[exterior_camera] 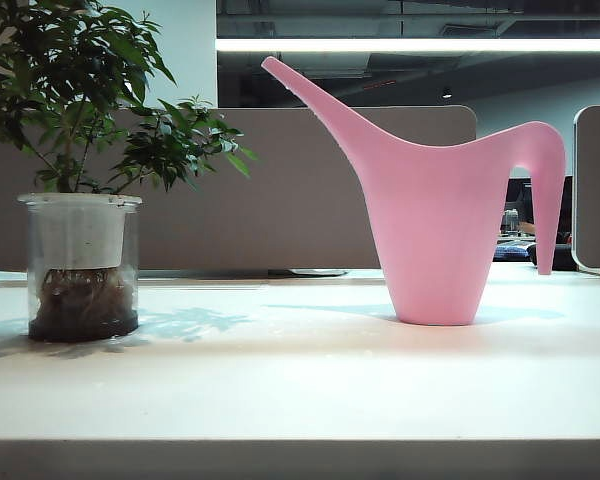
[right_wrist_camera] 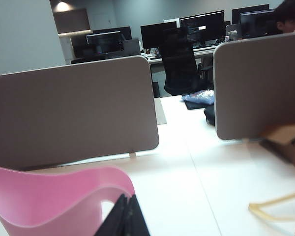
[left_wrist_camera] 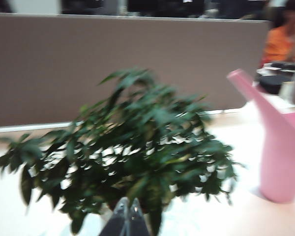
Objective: Pick up the watering can from the table, water the potted plant, and put the can back.
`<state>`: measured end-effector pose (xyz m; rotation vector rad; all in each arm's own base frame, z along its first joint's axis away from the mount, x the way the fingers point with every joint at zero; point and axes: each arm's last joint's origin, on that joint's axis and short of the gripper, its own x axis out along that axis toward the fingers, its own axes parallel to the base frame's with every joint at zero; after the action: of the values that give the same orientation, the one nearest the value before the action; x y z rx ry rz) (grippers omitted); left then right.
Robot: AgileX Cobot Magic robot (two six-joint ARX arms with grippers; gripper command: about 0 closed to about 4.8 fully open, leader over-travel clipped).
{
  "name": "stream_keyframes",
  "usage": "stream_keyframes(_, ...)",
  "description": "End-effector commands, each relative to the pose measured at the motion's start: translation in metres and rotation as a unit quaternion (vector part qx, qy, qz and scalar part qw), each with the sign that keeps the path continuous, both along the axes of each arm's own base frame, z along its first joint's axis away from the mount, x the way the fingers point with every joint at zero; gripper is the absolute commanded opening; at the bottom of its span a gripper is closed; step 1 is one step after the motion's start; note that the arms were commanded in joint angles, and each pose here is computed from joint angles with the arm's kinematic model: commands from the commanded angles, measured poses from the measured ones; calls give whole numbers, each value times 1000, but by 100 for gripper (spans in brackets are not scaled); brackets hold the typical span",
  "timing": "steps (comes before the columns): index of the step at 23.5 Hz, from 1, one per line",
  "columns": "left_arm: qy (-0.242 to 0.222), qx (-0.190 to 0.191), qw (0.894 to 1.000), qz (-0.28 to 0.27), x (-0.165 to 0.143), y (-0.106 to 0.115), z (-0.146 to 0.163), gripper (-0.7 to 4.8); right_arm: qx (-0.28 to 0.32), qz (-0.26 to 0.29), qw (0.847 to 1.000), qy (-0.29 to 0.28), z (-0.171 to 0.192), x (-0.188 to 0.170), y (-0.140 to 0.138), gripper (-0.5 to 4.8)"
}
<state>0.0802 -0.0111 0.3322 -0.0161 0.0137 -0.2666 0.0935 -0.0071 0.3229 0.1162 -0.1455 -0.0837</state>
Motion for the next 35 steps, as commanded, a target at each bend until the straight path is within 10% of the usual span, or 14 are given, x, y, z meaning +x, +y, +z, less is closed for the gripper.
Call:
stream_keyframes(1, 53, 7, 998, -28, -1, -4, 17, -5, -9, -10, 1000, 16, 17, 15, 0, -4)
stream_keyframes(16, 128, 15, 985, -116, -46, -4, 66, -5, -69, 53, 963, 257, -17, 123, 7, 6)
stream_keyframes(21, 128, 15, 985, -116, -46, -4, 66, -5, -51, 76, 949, 303, -38, 141, 8, 366)
stream_keyframes(35, 119, 33, 985, -124, -47, -5, 66, -5, -26, 87, 959, 268, -65, 184, 9, 429)
